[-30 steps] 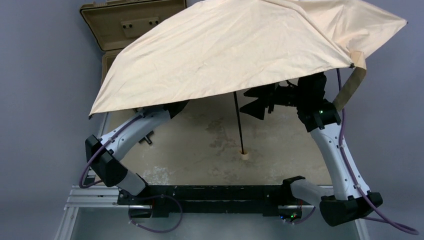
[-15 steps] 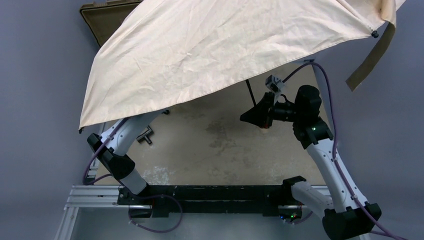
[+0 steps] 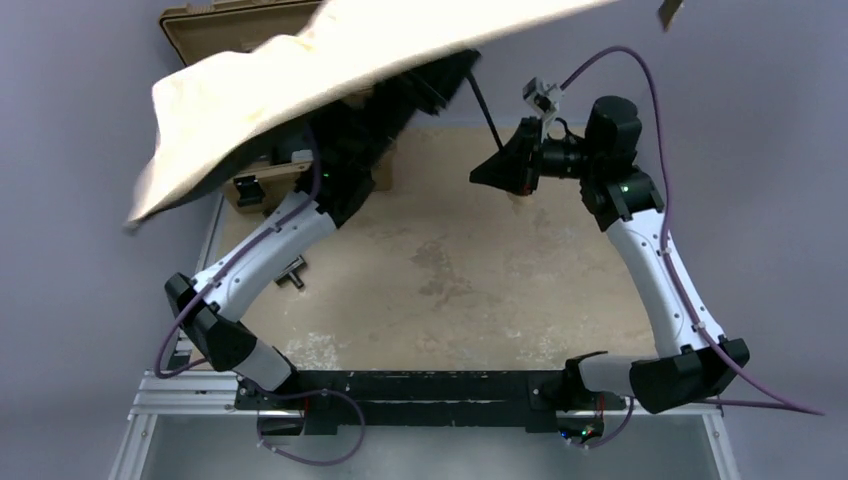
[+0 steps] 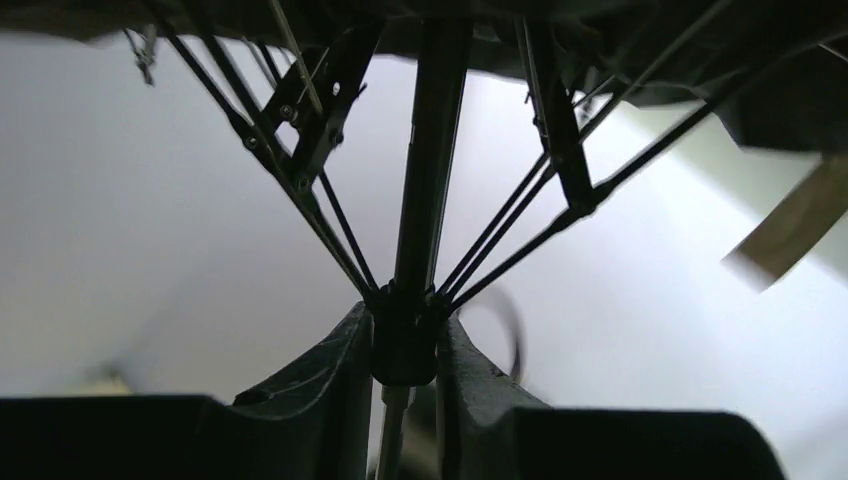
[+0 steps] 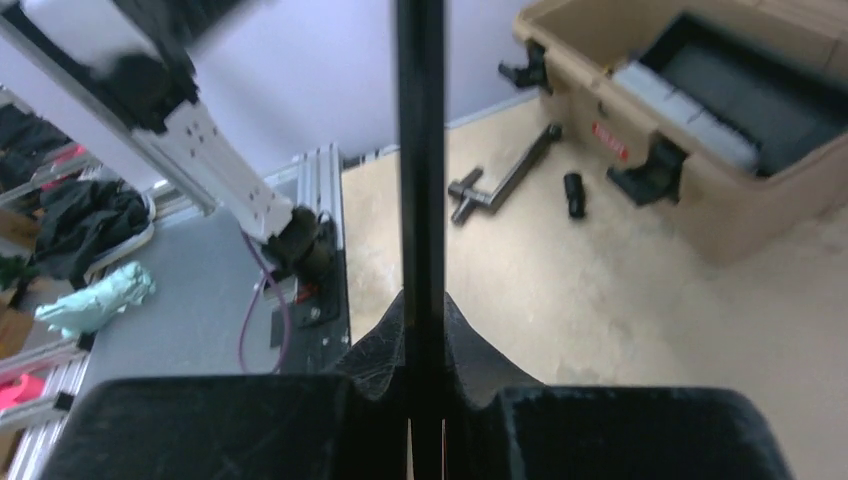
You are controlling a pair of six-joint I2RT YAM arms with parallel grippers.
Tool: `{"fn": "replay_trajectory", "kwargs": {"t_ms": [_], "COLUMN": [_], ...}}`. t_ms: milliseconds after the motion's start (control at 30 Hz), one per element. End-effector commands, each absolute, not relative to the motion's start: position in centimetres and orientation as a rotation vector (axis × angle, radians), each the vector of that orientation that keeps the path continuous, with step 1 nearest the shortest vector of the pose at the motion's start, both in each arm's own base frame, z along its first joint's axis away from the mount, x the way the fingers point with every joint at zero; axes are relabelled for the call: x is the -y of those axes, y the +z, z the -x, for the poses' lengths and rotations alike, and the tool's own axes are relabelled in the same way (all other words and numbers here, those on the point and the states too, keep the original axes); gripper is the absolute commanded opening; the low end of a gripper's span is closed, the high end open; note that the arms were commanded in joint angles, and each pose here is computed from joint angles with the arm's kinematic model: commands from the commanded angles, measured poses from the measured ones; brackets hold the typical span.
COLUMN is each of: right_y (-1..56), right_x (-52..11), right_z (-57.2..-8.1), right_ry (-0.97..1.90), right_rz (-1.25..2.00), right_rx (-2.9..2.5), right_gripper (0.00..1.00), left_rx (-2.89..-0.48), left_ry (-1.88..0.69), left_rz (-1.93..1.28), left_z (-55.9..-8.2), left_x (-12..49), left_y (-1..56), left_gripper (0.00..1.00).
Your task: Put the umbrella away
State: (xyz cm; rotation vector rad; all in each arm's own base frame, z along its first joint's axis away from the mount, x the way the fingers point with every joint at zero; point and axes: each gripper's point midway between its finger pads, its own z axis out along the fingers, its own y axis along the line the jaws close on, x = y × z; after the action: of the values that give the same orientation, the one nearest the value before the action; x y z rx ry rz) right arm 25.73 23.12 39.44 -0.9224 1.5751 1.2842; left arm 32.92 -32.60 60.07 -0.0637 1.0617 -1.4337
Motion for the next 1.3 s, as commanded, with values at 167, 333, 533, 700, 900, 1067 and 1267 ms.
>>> {"fn": "replay_trajectory", "kwargs": {"t_ms": [167,333,533,700,900,1067,1267], "right_y": [47.3,47.6,44.4,44.1,45.7,45.4,48.2], "right_x": [-22.8,-21.4,-20.6,-18.5,-17.2,-16.4,-15.3], "right_z": [-27.1,-27.7,-28.3,-29.7,-31.5,-33.1,-34.4], "right_ry": [1.168,1.121,1.088,0.943,0.823,0.752,0.641], "right_rz": [0.855,0.823,0.788,0.739,0.689,0.676,0.675], "right_rx": [-1.353,-1.336,-1.410,-1.477,-1.503,-1.553,-1.527], "right_gripper": [0.00,0.00,0.00,0.00,0.00,0.00,0.00], "left_rx": [-1.512,-1.543,-1.507,-1.551,-1.699,-1.811,-1.990], "left_ry": [-1.764,-1.844,-1.799,-1.741,-1.686,-1.672,-1.602], "left_rz": [-0.262,-0.326,-0.284,-0.368,-0.460,-0.623,-0.856], "left_z": [-25.8,-23.5,-23.9,-22.5,-18.8,-13.7,-6.9], "left_x": [44.9,45.4,43.7,42.5,39.6,37.0,32.9], "left_y": [44.6,42.6,42.3,41.6,36.5,32.1,25.8], "left_gripper": [0.00,0.00,0.14,0.45,0.70,0.71,0.71]}}
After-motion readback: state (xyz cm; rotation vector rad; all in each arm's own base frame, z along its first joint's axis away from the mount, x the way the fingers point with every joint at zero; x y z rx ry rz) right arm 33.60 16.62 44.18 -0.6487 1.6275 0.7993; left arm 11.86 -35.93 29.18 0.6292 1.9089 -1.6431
